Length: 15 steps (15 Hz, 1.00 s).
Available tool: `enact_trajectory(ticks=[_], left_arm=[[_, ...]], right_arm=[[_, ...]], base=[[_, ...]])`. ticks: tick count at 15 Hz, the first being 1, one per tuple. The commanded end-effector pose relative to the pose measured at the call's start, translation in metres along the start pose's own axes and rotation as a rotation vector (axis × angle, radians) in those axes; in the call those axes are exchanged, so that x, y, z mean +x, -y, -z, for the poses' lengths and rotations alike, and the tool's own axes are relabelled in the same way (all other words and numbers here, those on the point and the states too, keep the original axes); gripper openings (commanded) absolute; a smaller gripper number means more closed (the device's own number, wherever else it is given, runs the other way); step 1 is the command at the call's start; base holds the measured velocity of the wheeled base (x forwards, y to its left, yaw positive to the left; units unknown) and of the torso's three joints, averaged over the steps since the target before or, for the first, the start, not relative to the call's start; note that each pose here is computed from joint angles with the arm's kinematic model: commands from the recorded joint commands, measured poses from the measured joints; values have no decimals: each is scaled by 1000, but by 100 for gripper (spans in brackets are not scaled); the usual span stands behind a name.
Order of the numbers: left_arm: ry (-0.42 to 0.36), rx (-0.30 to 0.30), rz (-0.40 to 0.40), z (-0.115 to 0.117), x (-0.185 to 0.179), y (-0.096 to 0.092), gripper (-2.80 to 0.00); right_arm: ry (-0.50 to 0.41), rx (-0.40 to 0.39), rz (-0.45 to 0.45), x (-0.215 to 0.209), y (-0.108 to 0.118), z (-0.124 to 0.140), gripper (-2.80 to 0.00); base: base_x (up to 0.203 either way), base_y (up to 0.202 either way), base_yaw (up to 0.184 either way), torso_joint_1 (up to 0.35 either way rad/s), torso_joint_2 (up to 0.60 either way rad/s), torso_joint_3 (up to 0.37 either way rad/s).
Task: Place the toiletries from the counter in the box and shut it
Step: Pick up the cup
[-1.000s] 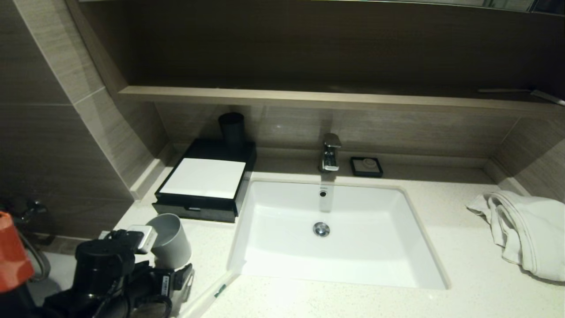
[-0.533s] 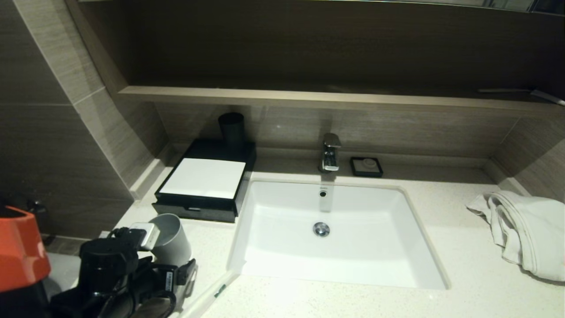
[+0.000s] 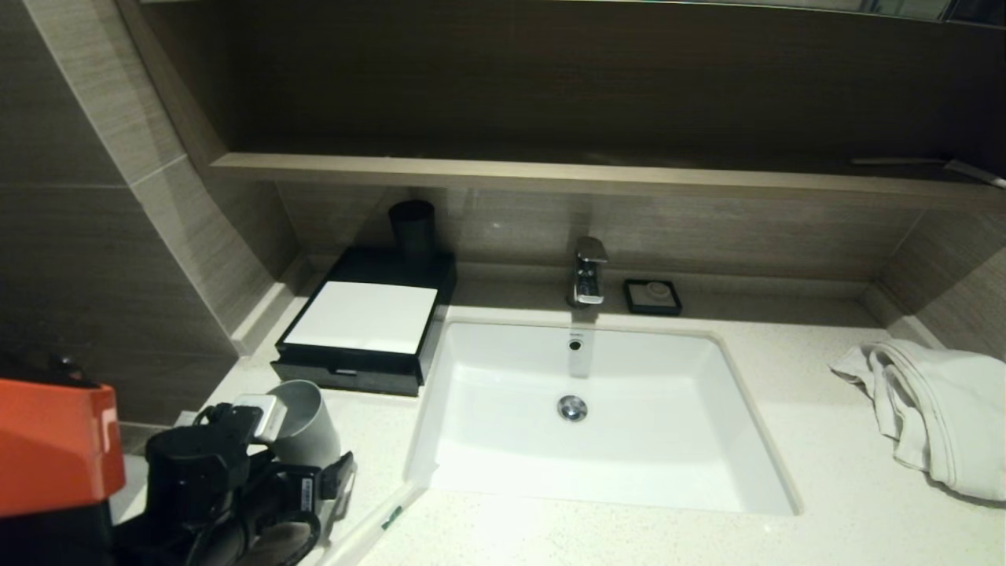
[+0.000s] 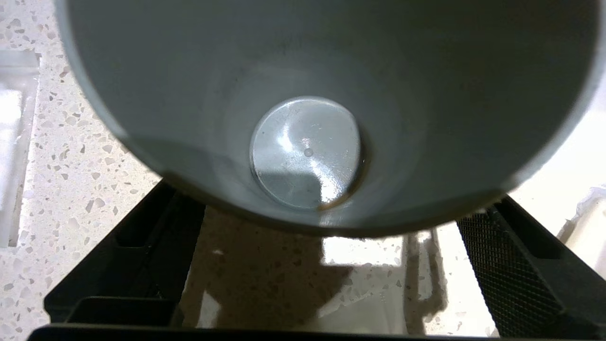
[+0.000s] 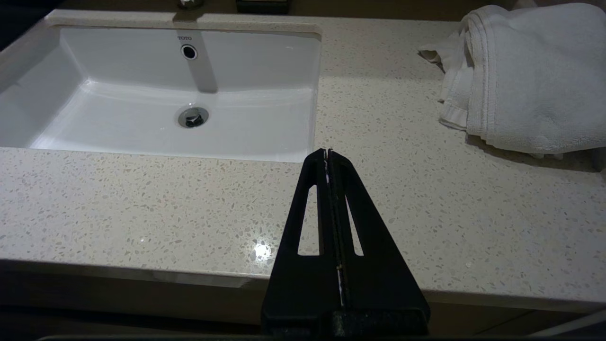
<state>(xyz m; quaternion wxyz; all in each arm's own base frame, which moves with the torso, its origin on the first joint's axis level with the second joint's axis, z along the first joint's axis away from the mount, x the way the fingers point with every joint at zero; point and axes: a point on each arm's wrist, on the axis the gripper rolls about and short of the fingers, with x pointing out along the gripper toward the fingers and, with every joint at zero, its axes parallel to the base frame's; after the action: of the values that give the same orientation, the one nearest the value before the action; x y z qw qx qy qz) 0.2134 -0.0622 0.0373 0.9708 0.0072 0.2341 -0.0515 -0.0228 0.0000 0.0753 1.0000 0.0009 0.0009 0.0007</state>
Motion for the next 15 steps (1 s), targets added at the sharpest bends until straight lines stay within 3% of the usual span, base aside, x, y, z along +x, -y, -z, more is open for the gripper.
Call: enact_trajectory(ticks=[1,5,15], left_arm=[[-10,0,-3,5,3,0,0],[-46,10,-7,16,6,-1,0],[15,-7,-10,5,9,1,0]], right_arm=[[0,0,1,0,0,0,-280],[0,0,0,0,0,0,-280],[0,0,0,0,0,0,-280]], base=[[0,0,0,0,0,0],[0,0,0,0,0,0],[0,0,0,0,0,0]])
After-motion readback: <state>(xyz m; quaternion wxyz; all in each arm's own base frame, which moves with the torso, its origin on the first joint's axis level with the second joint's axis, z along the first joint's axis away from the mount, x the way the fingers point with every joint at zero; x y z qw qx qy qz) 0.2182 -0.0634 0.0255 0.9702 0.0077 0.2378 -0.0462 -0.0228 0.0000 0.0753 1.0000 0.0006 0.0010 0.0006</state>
